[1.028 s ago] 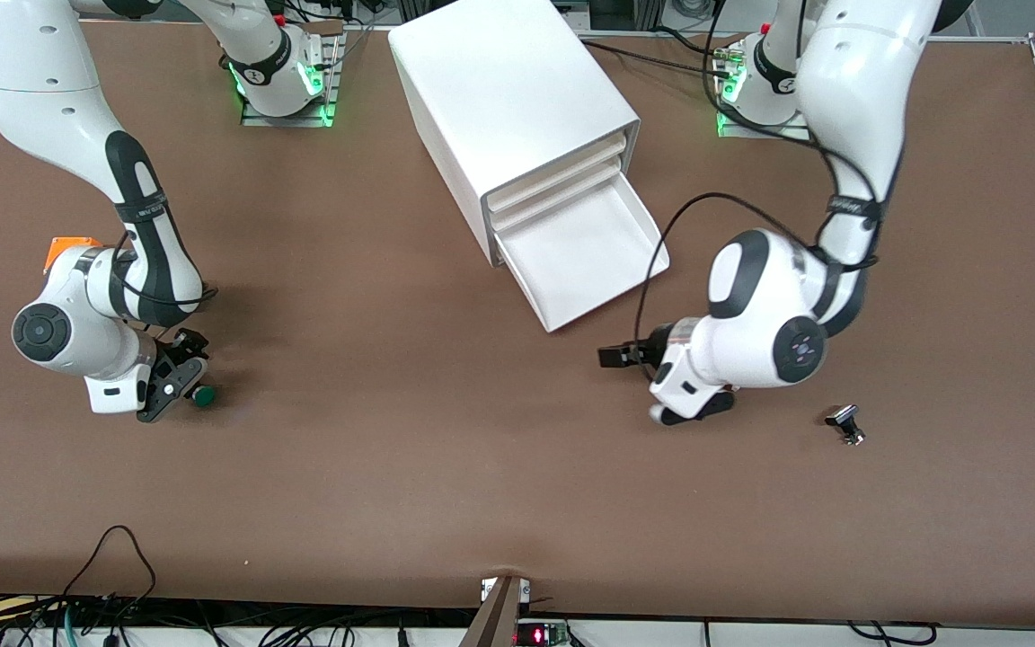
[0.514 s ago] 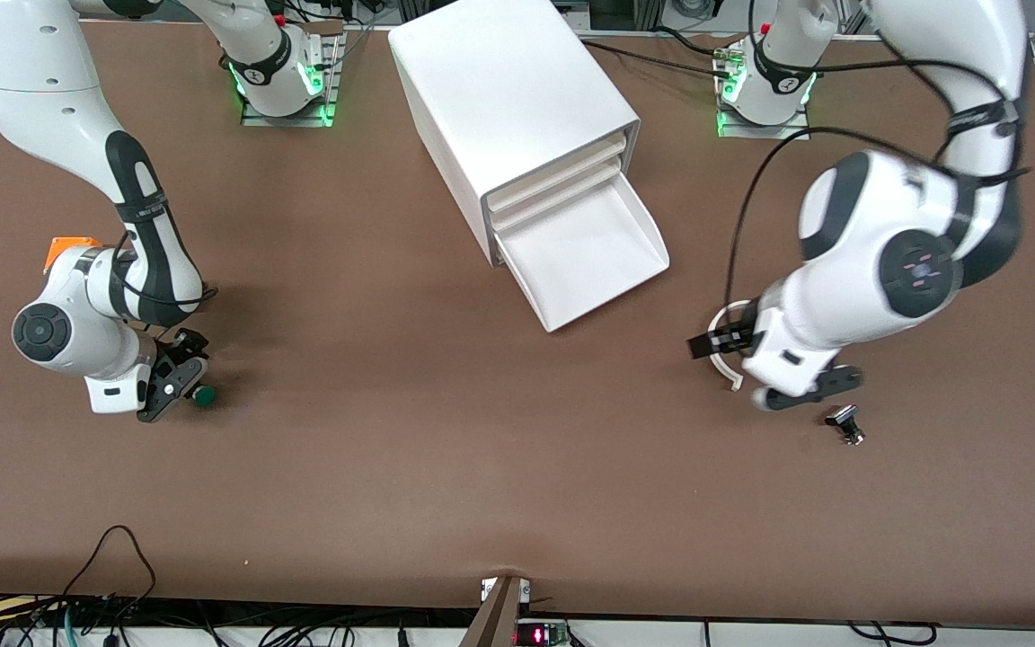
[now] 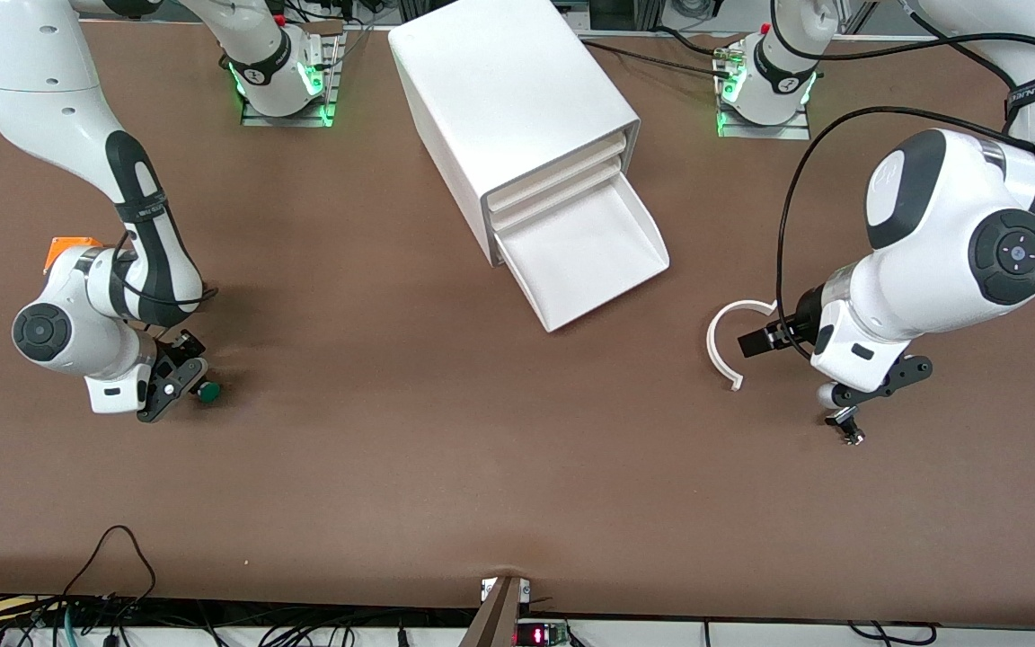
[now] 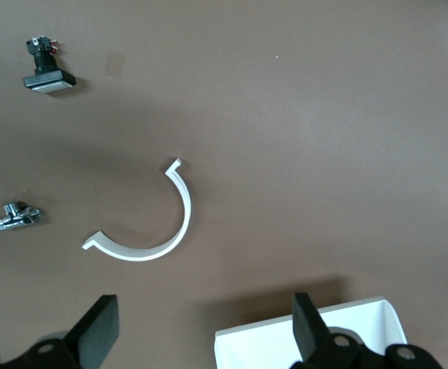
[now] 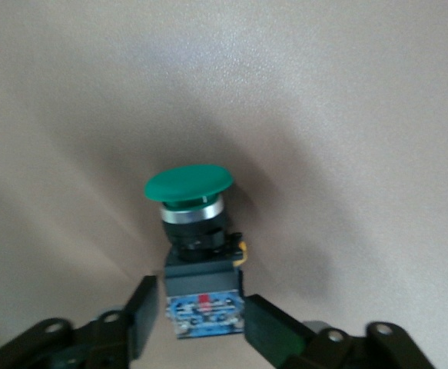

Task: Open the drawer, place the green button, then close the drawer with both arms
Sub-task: 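Lift the green button with the right gripper while the left gripper withdraws, then carry the green button with the right gripper over the open drawer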

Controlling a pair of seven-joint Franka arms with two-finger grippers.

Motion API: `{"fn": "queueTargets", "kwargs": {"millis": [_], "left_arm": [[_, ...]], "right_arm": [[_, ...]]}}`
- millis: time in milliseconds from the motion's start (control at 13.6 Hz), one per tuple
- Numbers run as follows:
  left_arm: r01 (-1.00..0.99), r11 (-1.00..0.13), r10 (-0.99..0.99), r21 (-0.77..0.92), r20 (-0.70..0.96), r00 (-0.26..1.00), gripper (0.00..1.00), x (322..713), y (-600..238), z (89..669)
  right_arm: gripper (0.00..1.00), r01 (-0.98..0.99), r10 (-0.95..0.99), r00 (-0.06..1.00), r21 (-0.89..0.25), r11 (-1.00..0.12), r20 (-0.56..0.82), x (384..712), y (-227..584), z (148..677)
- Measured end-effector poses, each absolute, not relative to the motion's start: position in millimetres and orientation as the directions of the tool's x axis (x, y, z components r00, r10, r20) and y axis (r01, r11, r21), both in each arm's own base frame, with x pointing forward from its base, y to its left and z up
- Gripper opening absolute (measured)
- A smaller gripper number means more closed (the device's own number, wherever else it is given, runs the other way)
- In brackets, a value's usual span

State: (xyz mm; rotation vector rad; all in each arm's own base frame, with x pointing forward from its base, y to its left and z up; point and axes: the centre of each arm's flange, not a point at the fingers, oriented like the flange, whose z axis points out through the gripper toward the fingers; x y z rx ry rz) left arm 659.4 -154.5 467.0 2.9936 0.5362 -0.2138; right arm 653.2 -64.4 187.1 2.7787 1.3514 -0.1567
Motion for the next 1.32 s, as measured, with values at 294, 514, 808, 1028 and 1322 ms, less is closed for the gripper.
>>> {"fn": "queueTargets", "kwargs": {"millis": [294,514,808,1028,1322], "left_arm": [[0.345,-0.938,0.336,0.043,-0.142,0.931,1.0,660,-152,466],[0.343,-0.938,0.335,0.039,-0.139,0.932,1.0,660,-152,466],[0.345,-0.938,0.337,0.039,-0.139,0.931,1.0,660,-151,466],[0.347,-0.937,0.339,0.037,-0.138,0.93,1.0,660,-149,466],[0.354,-0.935,0.347,0.034,-0.136,0.928,1.0,661,-144,466]], "right_arm": [[0.42,0.79,0.785,0.61,-0.001,-0.614,-0.11,653,-64,188],[0.42,0.792,0.788,0.607,0.002,-0.61,-0.105,655,-61,190],[0.42,0.794,0.79,0.605,0.004,-0.607,-0.1,657,-58,192],[0.42,0.777,0.774,0.622,-0.025,-0.629,-0.118,664,-55,206],[0.42,0.721,0.721,0.674,-0.067,-0.689,-0.159,687,-21,262]]}}
